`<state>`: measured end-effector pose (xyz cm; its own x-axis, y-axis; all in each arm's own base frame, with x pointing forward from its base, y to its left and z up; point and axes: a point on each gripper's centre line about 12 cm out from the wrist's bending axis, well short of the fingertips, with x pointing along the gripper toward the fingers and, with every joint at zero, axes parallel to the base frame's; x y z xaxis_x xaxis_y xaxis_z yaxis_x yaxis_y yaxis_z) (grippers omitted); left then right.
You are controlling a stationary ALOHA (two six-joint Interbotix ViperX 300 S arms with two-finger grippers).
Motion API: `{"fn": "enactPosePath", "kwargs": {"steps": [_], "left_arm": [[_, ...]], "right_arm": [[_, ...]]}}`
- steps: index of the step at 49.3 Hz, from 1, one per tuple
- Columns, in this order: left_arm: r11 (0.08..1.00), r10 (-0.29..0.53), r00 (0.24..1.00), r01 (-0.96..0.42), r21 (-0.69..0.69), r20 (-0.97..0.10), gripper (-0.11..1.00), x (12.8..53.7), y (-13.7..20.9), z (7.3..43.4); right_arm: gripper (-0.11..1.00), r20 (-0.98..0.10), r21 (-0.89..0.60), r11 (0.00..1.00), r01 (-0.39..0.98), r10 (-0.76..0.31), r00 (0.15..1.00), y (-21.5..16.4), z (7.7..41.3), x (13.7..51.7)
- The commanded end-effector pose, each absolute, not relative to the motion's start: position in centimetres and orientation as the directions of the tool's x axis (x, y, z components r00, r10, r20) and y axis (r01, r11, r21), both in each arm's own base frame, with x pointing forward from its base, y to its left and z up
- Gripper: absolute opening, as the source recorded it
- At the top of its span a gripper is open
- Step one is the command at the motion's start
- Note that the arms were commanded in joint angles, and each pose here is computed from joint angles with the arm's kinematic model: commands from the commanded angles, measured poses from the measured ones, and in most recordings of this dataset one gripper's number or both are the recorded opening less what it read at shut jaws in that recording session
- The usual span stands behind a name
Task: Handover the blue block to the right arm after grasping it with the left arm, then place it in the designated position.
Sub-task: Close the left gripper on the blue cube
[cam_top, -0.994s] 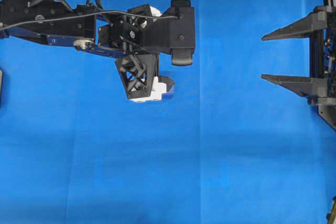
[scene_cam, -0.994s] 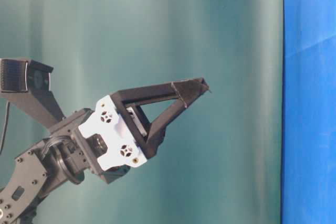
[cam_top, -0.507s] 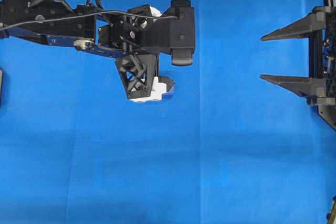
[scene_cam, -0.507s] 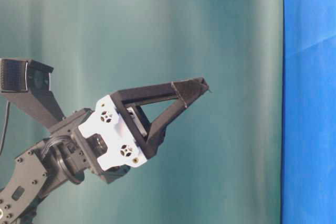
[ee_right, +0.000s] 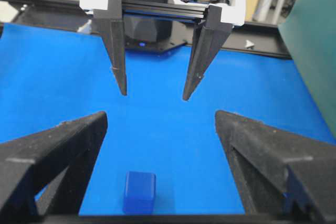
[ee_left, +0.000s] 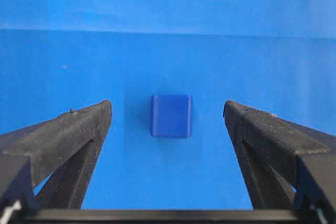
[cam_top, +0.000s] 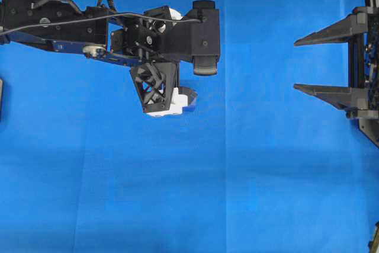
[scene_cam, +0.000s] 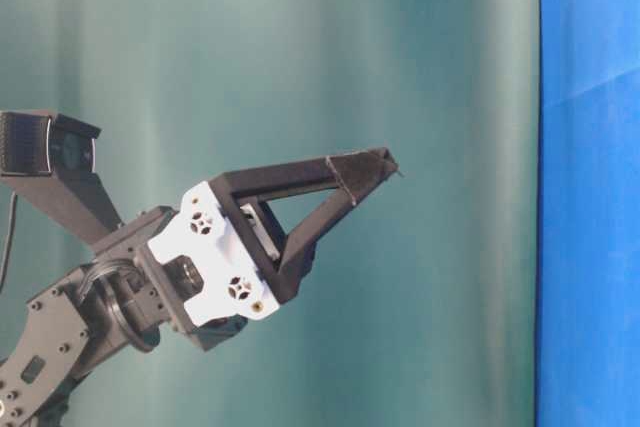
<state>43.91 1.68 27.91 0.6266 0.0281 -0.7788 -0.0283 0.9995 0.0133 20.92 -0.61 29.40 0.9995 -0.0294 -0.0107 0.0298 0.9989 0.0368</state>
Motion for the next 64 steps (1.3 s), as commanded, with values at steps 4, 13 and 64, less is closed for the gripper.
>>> {"fn": "enactPosePath", "kwargs": {"steps": [4,13,64], "left_arm": [[1.000,0.028,0.646,-0.022,0.018,-0.763,0.92,43.9,1.5,28.8],[1.000,0.027,0.628,-0.021,0.017,-0.778,0.92,44.1,1.5,26.4],[1.000,0.020,0.581,-0.016,0.012,-0.814,0.92,45.1,1.3,11.7]], "right_arm": [[0.96,0.015,0.035,0.999,0.030,-0.031,0.999,-0.7,30.5,21.2],[0.96,0.012,0.035,0.999,0.031,-0.031,0.999,-0.7,30.4,21.2],[0.96,-0.025,0.034,0.999,0.031,-0.031,0.999,-0.7,29.5,21.7]]}}
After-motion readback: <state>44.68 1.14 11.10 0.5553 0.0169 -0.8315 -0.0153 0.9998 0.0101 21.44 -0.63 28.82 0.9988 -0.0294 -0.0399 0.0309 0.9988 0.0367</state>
